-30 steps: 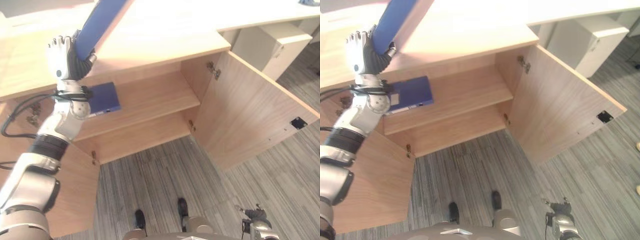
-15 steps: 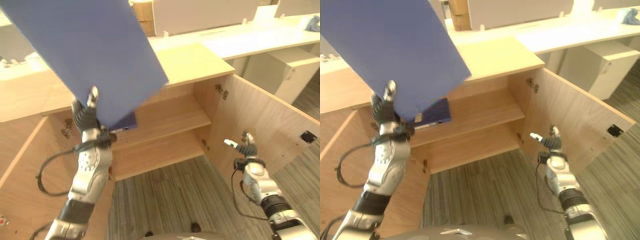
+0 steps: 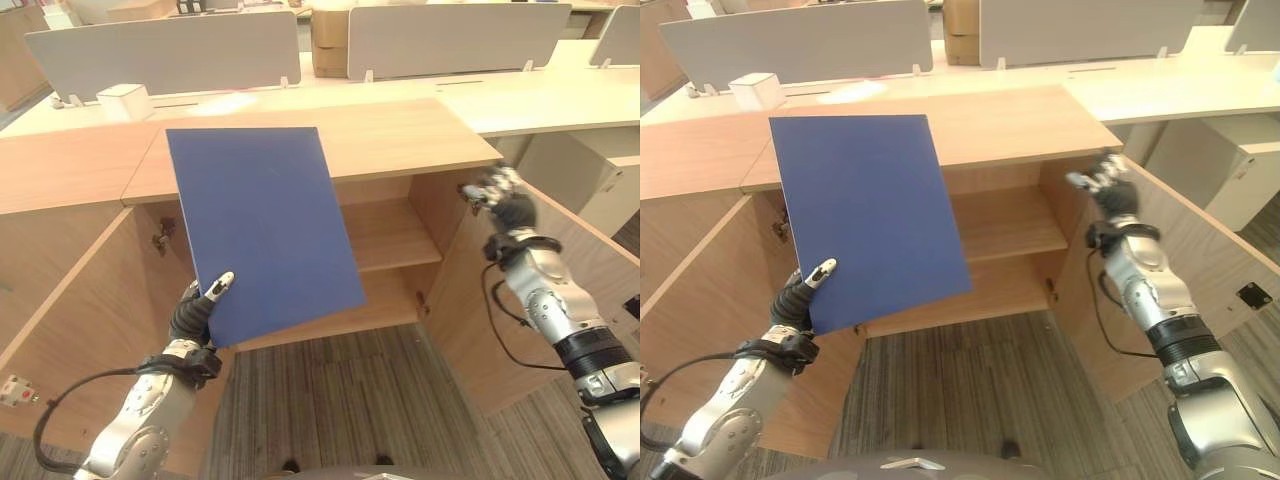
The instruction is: Put the empty folder in the office cabinet
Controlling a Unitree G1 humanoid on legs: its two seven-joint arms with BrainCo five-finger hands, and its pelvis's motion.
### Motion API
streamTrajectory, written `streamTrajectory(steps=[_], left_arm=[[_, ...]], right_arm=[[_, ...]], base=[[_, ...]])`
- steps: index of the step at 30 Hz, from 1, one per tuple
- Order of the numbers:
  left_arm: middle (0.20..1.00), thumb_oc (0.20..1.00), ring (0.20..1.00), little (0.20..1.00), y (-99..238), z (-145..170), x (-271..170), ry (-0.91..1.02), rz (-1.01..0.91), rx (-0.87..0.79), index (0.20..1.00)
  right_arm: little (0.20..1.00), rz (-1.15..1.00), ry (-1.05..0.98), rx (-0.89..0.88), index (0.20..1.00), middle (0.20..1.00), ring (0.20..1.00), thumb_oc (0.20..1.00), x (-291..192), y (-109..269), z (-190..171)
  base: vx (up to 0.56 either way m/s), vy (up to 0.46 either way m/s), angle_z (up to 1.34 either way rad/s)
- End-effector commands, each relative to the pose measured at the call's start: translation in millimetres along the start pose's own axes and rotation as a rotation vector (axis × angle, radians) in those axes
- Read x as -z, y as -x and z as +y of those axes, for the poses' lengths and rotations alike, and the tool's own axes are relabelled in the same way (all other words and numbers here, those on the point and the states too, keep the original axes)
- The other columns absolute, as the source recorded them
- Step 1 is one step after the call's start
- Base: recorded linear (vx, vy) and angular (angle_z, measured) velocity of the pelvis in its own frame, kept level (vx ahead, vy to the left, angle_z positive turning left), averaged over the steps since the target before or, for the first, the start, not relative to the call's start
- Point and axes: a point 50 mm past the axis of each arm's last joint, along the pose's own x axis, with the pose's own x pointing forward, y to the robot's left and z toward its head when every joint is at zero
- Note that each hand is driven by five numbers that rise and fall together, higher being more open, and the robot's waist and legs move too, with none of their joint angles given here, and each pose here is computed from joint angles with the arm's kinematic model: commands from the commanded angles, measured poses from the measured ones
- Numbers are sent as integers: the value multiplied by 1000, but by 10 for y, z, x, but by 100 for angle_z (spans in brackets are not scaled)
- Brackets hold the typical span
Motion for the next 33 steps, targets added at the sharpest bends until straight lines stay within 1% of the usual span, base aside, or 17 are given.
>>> streamTrajectory(steps=[1, 2, 3, 4, 7, 8, 9, 13, 21, 23, 24, 25, 28, 29, 33], left_arm=[[200, 200, 200, 200, -94, -253, -327, -35, -115, 188, 200], [200, 200, 200, 200, -94, -253, -327, -35, -115, 188, 200], [200, 200, 200, 200, -101, -284, -336, -30, -120, 201, 200], [200, 200, 200, 200, -128, -329, -371, -33, -140, 220, 200], [200, 200, 200, 200, -166, -376, -383, -17, -164, 229, 200], [200, 200, 200, 200, -166, -376, -383, -17, -164, 229, 200], [200, 200, 200, 200, -185, -392, -385, -9, -177, 229, 200], [200, 200, 200, 200, -210, -398, -389, -10, -201, 213, 200], [200, 200, 200, 200, -233, -377, -399, -44, -210, 192, 200], [200, 200, 200, 200, -236, -377, -414, -51, -225, 178, 200], [200, 200, 200, 200, -236, -377, -414, -52, -224, 178, 200], [200, 200, 200, 200, -244, -372, -408, -55, -231, 161, 200], [200, 200, 200, 200, -246, -352, -373, -56, -233, 115, 200], [200, 200, 200, 200, -246, -352, -373, -56, -233, 115, 200], [200, 200, 200, 200, -244, -343, -338, -58, -245, 65, 200]], right_arm=[[1000, -123, -170, -172, 1000, 1000, 1000, 1000, -149, -74, 370], [1000, -123, -170, -172, 1000, 1000, 1000, 1000, -149, -74, 370], [1000, -129, -203, -202, 1000, 1000, 1000, 1000, -120, -64, 469], [1000, -128, -248, -249, 1000, 1000, 1000, 1000, -42, -56, 662], [1000, -134, -290, -317, 1000, 1000, 1000, 1000, 45, -30, 947], [1000, -134, -290, -317, 1000, 1000, 1000, 1000, 45, -29, 948], [1000, -119, -283, -354, 1000, 1000, 1000, 1000, 90, -9, 1063], [1000, -80, -258, -394, 1000, 1000, 1000, 1000, 178, 27, 1200], [1000, 20, -212, -416, 1000, 1000, 1000, 1000, 346, 88, 1242], [1000, 54, -233, -330, 1000, 1000, 1000, 1000, 449, 95, 1156], [1000, 54, -233, -330, 1000, 1000, 1000, 1000, 449, 95, 1156], [1000, 69, -260, -239, 1000, 1000, 1000, 1000, 524, 83, 1077], [1000, 90, -332, -74, 1000, 1000, 1000, 1000, 665, 45, 984], [1000, 90, -332, -74, 1000, 1000, 1000, 1000, 665, 45, 984], [1000, 100, -410, 45, 1000, 1000, 1000, 1000, 786, 46, 1004]], base=[[0, 0, 0], [0, 0, 0], [0, 0, 0], [19, 28, 4], [10, 19, 3], [3, 23, 4], [-3, 13, 6], [-2, 16, 6], [-4, 7, 5], [0, 0, 0], [0, 0, 0], [0, 0, 0], [0, 0, 0], [0, 0, 0], [0, 0, 0]])
